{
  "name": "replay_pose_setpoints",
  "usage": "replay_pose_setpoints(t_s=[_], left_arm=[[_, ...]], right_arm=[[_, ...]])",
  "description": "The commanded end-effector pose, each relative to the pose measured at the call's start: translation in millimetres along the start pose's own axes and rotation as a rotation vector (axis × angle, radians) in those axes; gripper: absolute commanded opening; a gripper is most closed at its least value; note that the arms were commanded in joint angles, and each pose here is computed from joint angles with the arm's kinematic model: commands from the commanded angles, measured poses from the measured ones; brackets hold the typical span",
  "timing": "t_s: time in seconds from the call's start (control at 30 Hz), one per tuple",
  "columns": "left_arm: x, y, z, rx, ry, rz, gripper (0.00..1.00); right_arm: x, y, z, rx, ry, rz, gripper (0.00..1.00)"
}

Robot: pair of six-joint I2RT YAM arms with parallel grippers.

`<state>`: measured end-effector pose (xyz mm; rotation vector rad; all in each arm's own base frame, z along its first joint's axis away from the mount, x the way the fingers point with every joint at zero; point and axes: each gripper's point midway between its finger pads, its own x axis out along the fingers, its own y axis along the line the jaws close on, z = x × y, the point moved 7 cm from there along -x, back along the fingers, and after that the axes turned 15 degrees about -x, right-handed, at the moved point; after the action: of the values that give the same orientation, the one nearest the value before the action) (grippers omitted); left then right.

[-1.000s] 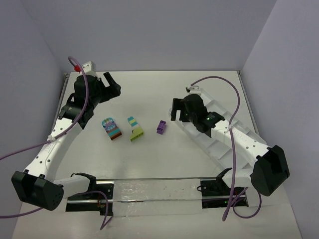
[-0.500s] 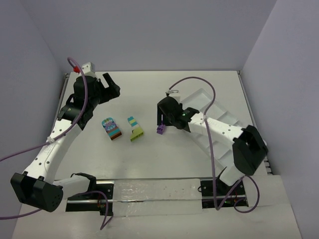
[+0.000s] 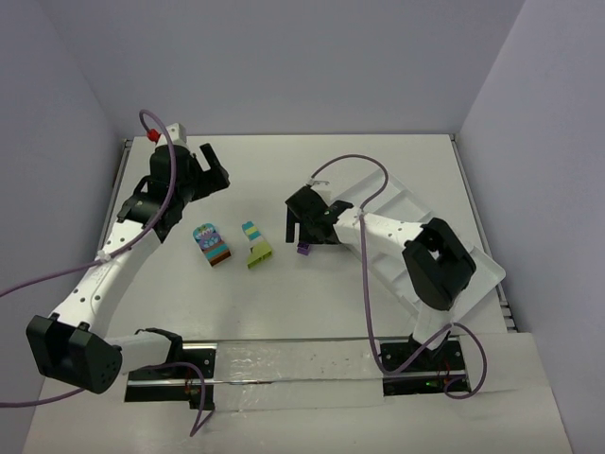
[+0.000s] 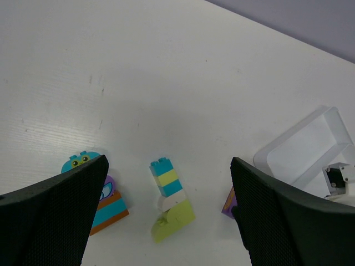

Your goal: Sort the legos into containers by color

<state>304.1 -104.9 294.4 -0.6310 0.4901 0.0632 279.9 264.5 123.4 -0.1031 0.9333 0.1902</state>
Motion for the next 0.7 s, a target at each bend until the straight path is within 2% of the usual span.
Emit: replay_pose_setpoints(t_s=[0.0, 0.07, 0.53, 0.67], left_arm=[[1, -6, 0, 0.013, -0.001, -0.007, 0.99], [3, -7, -2, 0.015, -0.002, -0.01, 0.99], [12, -4, -12, 0.03, -0.008, 0.056, 0.99], [11, -1, -10, 0.031, -0.029, 0.078, 0.99]], right_arm=[[4, 5, 13, 0.022, -0.011, -0.028, 0.89], [6, 6, 14, 0.015, -0.005, -0.028, 0.81], [21, 12, 12, -0.014, 0.048, -0.043, 0.61], [23, 12, 10, -0.015, 0.056, -0.045, 0.63]])
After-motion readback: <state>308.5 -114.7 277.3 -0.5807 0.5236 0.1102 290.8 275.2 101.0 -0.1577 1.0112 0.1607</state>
